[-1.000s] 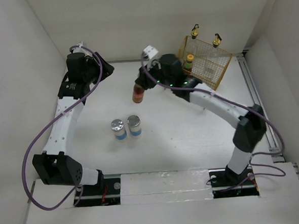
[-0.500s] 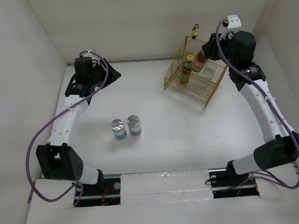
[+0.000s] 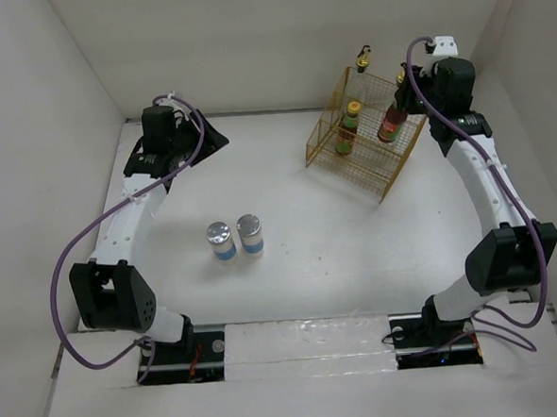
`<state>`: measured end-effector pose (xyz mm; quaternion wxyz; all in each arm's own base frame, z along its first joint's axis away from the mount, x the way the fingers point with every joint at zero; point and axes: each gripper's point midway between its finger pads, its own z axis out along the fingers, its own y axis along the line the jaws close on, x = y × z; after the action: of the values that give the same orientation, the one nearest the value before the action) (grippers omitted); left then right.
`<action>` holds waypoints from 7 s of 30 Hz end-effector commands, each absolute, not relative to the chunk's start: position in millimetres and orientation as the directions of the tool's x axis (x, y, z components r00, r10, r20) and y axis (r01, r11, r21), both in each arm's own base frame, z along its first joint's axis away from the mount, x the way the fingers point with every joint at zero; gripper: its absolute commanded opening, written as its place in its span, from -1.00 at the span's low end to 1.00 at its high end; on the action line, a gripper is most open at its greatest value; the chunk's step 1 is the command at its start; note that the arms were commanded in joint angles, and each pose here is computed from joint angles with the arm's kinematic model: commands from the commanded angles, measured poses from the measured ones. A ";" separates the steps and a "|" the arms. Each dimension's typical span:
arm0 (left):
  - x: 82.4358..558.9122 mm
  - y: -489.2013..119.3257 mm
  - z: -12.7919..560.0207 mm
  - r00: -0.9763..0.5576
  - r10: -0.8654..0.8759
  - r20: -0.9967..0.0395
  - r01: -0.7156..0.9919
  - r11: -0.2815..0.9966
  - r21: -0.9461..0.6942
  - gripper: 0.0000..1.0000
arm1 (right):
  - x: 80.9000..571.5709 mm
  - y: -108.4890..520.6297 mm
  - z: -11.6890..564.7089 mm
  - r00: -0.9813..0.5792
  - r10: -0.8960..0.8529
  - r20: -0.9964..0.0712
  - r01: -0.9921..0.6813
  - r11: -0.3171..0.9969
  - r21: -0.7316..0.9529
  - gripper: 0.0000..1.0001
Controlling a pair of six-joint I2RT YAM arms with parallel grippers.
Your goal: Organize the condiment bottles
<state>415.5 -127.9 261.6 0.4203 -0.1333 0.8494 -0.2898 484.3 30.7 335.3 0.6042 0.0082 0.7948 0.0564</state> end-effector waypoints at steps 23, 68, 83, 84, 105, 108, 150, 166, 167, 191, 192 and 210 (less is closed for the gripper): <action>424.2 -129.7 281.6 -0.572 -0.480 -0.665 0.051 0.789 -0.613 -0.01 | 495.9 47.3 252.2 -0.297 0.061 -0.953 -0.026 0.997 0.072 -0.29; 412.5 -112.0 331.7 -0.453 -0.478 -0.753 0.068 0.823 -0.564 -0.11 | 284.4 451.2 171.3 -0.178 -0.420 -0.890 -0.886 0.463 -0.041 0.60; 409.5 -114.9 325.7 -0.476 -0.466 -0.746 0.077 0.823 -0.563 -0.11 | 370.9 322.5 347.6 -0.070 -0.120 -0.990 -0.658 0.751 -0.045 -0.54; 410.1 -115.0 323.5 -0.477 -0.466 -0.746 0.077 0.823 -0.563 -0.11 | 387.4 303.0 354.3 -0.065 -0.108 -0.992 -0.618 0.785 -0.045 -0.56; 411.1 -111.8 318.9 -0.474 -0.468 -0.746 0.058 0.829 -0.557 -0.11 | 525.7 195.8 320.2 -0.163 -0.149 -0.975 -0.408 0.910 -0.071 -0.61; 412.4 -112.0 317.4 -0.481 -0.467 -0.742 0.053 0.829 -0.556 -0.11 | 521.6 196.6 303.4 -0.194 -0.160 -0.968 -0.421 0.905 -0.065 -0.63; 419.6 -111.1 321.9 -0.474 -0.461 -0.750 0.052 0.836 -0.547 0.17 | 463.6 218.1 299.4 -0.187 -0.157 -0.970 -0.483 0.874 -0.048 1.00; 421.5 -80.5 353.2 -0.418 -0.437 -0.797 -0.039 0.885 -0.465 0.43 | 243.9 458.5 216.2 -0.077 -0.344 -0.936 -0.966 0.258 -0.015 1.00; 422.1 -76.6 353.1 -0.414 -0.440 -0.797 -0.047 0.884 -0.464 0.45 | 247.7 461.5 212.5 -0.080 -0.350 -0.933 -0.964 0.266 -0.017 1.00; 404.8 -97.8 336.4 -0.466 -0.429 -0.774 0.018 0.870 -0.493 0.56 | 279.3 470.0 286.5 -0.051 -0.177 -0.983 -0.930 0.367 -0.018 -0.46; 407.4 -98.3 331.6 -0.475 -0.427 -0.769 0.012 0.871 -0.491 0.56 | 294.5 450.5 295.2 -0.049 -0.164 -0.985 -0.905 0.424 -0.026 -0.48; 410.6 -230.4 304.7 -0.548 -0.258 -0.796 0.245 0.860 -0.447 0.69 | 426.8 144.8 320.6 -0.179 -0.146 -0.973 -0.375 0.924 -0.069 -0.61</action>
<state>401.4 -229.8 260.2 0.4103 -0.0079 0.8763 -0.2524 411.2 165.4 297.9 0.5874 -0.1842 0.7799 0.1134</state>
